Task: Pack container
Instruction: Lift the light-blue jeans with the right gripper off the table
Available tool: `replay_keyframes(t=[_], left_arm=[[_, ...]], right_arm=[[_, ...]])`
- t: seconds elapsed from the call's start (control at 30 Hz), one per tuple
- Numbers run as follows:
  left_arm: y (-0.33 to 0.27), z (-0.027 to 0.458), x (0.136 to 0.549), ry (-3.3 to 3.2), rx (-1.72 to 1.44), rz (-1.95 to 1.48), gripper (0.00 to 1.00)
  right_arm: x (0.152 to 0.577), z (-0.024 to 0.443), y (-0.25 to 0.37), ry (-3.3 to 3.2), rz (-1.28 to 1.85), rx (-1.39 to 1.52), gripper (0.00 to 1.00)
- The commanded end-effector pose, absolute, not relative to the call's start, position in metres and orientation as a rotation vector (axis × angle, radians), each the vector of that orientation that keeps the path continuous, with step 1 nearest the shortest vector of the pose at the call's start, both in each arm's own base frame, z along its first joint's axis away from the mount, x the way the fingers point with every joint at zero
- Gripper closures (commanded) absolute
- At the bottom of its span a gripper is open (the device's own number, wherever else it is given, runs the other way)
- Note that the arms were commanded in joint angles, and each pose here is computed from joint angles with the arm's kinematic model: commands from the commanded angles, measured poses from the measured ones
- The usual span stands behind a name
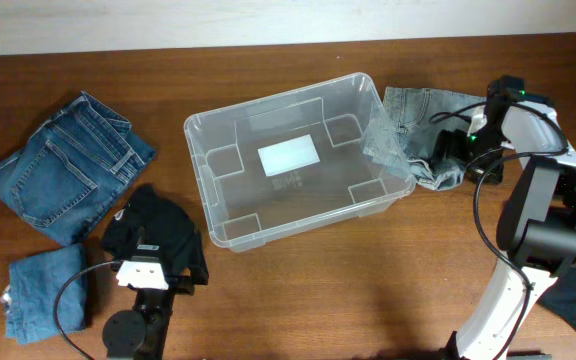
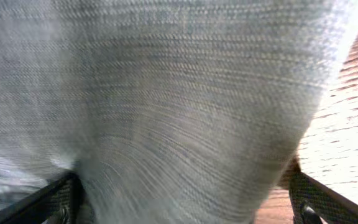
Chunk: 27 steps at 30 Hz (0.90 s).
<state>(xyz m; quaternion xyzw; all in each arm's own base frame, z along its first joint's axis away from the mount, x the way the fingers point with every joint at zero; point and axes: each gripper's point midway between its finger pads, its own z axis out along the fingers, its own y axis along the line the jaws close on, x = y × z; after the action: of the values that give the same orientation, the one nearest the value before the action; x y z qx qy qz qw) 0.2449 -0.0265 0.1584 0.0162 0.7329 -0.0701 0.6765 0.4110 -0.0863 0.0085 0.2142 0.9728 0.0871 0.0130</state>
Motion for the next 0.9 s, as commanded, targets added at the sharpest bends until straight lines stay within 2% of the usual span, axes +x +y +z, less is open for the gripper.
replay_keyframes(t=[0.0,0.13,0.67,0.87], left_arm=[[-0.030,0.157,0.244,1.653,0.040,-0.183,0.00],[-0.030,0.157,0.244,1.653,0.040,-0.183,0.00],[-0.030,0.157,0.244,1.653,0.040,-0.183,0.00],[-0.030,0.157,0.244,1.653,0.040,-0.183,0.00]], right_arm=[[0.413,-0.005,-0.063,3.016,0.450,0.803,0.01],[0.424,0.000,-0.055,2.955,0.581,0.822,0.01],[0.419,-0.002,-0.083,2.874,0.603,1.057,0.00],[0.413,-0.026,-0.080,2.845,0.607,1.106,0.16]])
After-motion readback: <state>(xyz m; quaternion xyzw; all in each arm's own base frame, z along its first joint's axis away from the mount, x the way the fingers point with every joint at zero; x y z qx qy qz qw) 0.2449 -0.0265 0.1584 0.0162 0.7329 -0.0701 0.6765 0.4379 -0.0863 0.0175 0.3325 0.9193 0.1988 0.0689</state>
